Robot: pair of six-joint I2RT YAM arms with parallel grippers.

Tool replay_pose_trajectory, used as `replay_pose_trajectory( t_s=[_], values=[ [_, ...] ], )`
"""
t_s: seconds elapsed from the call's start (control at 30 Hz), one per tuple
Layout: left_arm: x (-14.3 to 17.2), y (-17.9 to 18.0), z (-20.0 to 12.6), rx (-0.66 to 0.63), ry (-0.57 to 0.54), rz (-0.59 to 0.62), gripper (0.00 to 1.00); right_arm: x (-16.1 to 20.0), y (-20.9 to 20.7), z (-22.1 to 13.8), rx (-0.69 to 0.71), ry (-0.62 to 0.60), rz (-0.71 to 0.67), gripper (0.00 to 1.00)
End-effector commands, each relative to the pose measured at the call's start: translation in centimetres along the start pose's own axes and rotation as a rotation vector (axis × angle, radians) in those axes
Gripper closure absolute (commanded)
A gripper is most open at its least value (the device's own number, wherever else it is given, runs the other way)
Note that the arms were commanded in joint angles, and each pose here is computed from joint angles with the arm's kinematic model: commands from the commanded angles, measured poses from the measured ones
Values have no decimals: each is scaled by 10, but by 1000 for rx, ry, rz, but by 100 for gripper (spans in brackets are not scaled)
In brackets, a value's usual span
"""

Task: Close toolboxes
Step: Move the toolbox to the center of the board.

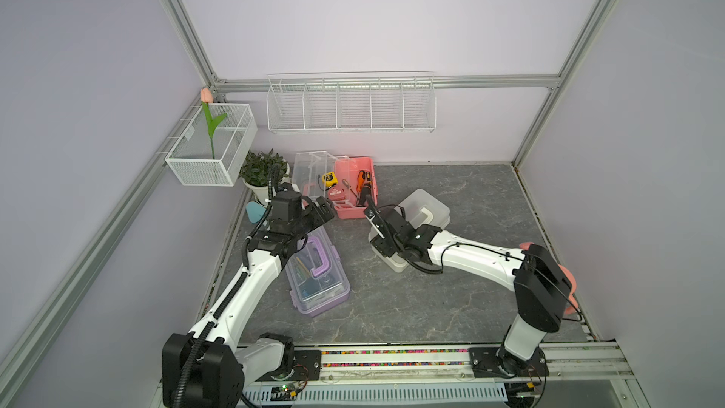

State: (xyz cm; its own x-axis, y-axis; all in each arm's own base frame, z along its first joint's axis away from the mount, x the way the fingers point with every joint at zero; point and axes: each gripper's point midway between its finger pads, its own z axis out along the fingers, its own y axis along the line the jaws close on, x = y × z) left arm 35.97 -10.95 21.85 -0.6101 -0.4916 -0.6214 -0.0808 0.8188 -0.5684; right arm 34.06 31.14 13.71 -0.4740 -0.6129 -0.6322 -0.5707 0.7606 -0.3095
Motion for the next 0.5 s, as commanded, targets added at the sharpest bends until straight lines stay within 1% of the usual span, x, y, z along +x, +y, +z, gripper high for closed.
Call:
replay_pose_trajectory(
  t_s=[0.0,0.13,0.27,0.37,0.47],
  values=[
    [4,3,4,5,12,-24,1,68,-39,17,78,199,97,23],
    [5,2,4,8,16,-28,0,97,-78,23,150,257,208,23],
    [6,1,5,16,25,-28,1,120,-114,26,202,280,319,23],
    [9,0,8,22,39,-35,1,127,-138,29,230,271,370,23],
    [10,-2,10,28,50,-43,1,128,-161,30,262,260,389,23]
  ],
)
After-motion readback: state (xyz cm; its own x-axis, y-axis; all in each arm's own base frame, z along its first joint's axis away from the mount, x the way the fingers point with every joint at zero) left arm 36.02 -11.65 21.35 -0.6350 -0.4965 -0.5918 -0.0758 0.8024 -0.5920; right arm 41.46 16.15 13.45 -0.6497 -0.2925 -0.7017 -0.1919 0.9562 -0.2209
